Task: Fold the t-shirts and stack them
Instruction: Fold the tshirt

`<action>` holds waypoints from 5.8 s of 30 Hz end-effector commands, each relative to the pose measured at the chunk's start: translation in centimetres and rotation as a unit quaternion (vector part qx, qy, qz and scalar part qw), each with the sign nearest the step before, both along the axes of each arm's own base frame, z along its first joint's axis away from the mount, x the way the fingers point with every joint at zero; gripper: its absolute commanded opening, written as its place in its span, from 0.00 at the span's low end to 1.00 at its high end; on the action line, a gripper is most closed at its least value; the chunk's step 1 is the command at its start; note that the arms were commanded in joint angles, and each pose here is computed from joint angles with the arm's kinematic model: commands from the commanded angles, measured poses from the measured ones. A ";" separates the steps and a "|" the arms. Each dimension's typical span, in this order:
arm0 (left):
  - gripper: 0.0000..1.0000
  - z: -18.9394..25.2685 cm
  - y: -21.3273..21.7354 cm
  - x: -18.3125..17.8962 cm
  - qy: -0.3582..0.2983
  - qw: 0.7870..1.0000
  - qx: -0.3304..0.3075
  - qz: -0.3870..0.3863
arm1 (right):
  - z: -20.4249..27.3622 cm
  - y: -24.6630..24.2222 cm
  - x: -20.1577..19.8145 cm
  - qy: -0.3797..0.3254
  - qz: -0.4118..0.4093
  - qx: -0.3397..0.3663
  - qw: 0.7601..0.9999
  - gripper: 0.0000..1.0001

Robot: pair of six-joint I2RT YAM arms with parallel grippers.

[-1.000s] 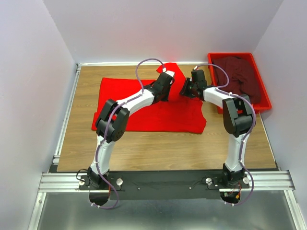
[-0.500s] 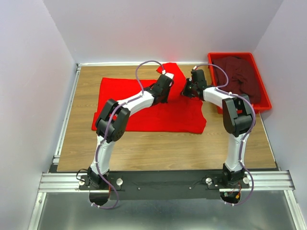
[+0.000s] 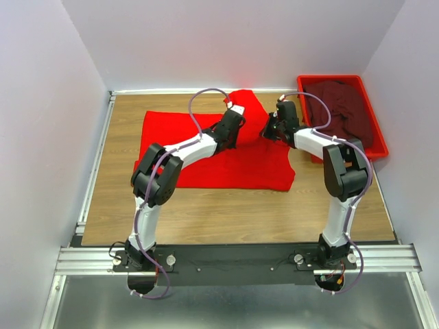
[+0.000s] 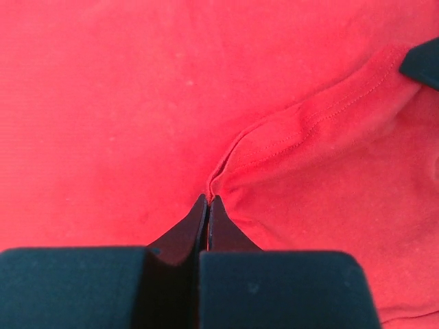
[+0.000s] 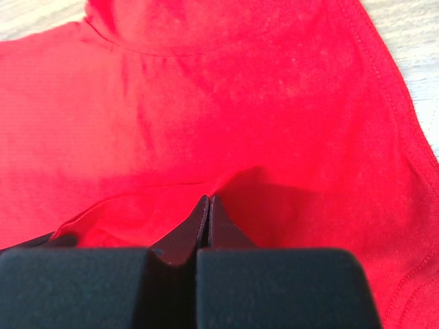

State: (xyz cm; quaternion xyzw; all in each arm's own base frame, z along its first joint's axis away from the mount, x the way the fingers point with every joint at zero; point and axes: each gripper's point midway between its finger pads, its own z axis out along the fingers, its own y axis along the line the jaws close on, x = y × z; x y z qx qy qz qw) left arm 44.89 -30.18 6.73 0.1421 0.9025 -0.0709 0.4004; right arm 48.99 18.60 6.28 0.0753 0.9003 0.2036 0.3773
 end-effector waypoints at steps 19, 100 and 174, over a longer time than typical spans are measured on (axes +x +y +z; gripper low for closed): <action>0.27 0.8 1.8 0.7 -0.043 0.998 -0.004 0.056 | 2.0 -0.6 0.4 -0.070 -0.009 0.002 0.997 0.26; 0.07 1.8 1.2 4.6 -0.059 0.996 -0.043 0.058 | 0.1 2.4 4.0 -0.037 0.037 0.019 0.998 0.09; 0.56 -6.5 20.9 -16.3 0.161 0.895 -0.190 0.371 | -7.3 -5.1 -24.8 0.220 -0.075 -0.075 0.970 0.57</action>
